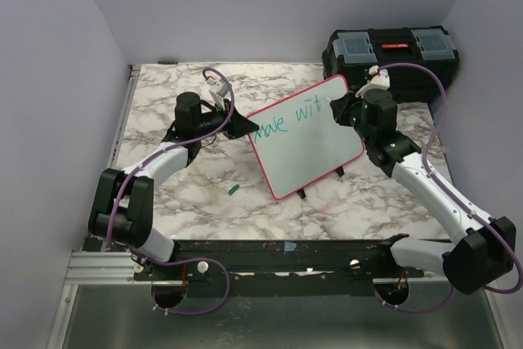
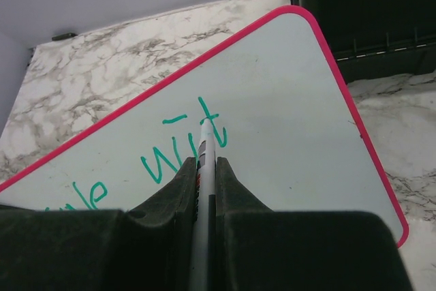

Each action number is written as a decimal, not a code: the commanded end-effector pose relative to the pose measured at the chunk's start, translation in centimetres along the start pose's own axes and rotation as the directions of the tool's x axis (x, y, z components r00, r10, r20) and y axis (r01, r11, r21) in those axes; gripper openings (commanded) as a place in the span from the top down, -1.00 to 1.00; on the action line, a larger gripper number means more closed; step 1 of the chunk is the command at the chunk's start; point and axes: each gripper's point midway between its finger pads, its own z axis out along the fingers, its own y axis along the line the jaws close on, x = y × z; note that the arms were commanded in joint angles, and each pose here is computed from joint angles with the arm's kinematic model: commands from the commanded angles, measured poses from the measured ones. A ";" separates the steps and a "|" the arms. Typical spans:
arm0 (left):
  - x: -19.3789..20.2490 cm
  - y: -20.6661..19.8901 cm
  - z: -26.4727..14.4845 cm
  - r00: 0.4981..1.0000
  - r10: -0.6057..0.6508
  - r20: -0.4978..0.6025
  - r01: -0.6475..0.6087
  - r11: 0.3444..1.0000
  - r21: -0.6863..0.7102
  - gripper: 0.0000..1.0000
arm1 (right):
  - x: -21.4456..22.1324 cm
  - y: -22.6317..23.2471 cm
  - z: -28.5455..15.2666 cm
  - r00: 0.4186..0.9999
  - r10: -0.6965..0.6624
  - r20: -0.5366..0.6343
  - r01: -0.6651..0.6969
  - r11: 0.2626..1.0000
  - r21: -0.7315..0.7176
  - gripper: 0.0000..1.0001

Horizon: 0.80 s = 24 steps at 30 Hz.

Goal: Write a sentence on the whiteboard

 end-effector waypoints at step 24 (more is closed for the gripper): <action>0.4 0.5 -0.5 0.989 0.144 0.010 -0.144 0.990 -0.005 1.00 | -1.2 -0.7 5.4 0.998 -0.060 0.008 0.059 0.993 0.104 0.99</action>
